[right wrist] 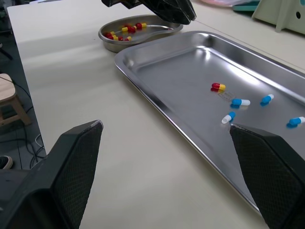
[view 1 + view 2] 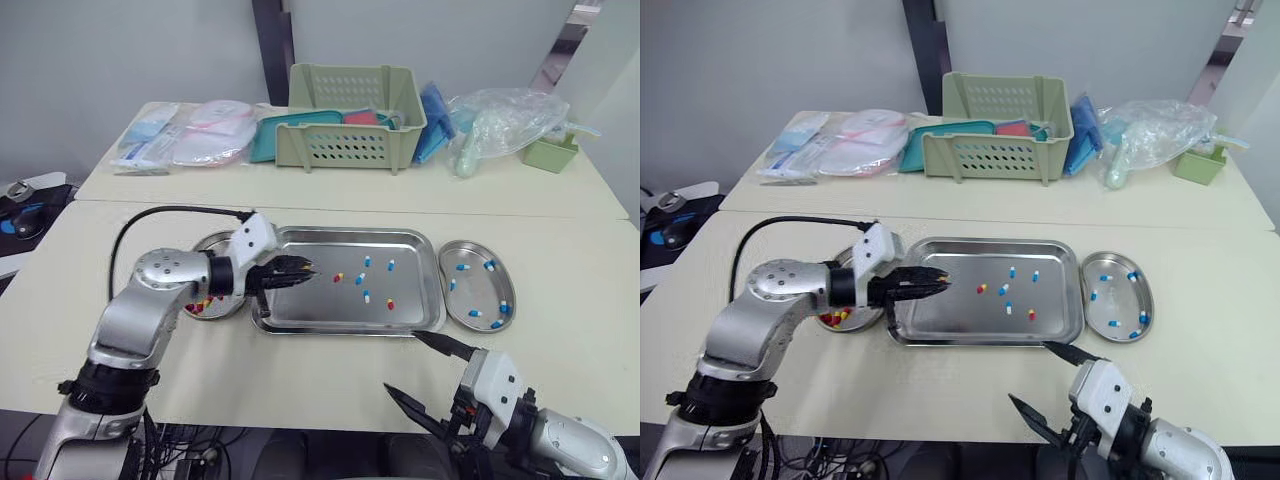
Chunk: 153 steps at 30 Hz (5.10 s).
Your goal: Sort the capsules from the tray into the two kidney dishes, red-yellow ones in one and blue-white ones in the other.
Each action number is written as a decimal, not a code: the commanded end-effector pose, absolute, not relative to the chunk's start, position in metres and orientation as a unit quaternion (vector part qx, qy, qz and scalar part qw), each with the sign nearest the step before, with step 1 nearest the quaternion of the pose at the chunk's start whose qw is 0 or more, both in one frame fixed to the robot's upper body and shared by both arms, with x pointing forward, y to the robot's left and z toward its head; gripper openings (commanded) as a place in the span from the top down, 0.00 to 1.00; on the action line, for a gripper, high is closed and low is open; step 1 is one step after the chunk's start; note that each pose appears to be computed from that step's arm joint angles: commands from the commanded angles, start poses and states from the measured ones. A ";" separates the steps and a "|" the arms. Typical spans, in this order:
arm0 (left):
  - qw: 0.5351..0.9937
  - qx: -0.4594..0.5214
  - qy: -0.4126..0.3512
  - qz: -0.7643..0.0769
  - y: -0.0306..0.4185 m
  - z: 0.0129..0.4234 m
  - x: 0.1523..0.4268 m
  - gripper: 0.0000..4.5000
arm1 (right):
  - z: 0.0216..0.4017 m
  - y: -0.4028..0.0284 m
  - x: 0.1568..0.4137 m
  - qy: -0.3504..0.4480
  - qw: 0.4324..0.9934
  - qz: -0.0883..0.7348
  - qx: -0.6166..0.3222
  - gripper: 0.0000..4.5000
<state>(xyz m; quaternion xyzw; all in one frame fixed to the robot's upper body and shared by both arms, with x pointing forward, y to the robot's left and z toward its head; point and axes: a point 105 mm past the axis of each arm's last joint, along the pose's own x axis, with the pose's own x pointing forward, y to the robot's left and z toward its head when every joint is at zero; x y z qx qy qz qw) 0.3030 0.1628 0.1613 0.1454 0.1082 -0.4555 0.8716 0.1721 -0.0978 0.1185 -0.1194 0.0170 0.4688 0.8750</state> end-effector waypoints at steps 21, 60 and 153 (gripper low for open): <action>0.971 0.080 0.084 -0.209 0.274 0.158 0.296 0.54 | 0.128 -0.083 0.180 0.002 0.830 0.547 -0.112 0.00; 0.985 0.047 0.161 -0.030 0.386 0.089 0.173 0.00 | 0.134 -0.266 0.186 0.148 0.882 0.389 -0.222 0.00; 0.834 0.154 0.050 -0.527 0.111 0.132 0.307 0.33 | 0.106 -0.120 0.175 -0.016 0.923 0.364 -0.120 0.00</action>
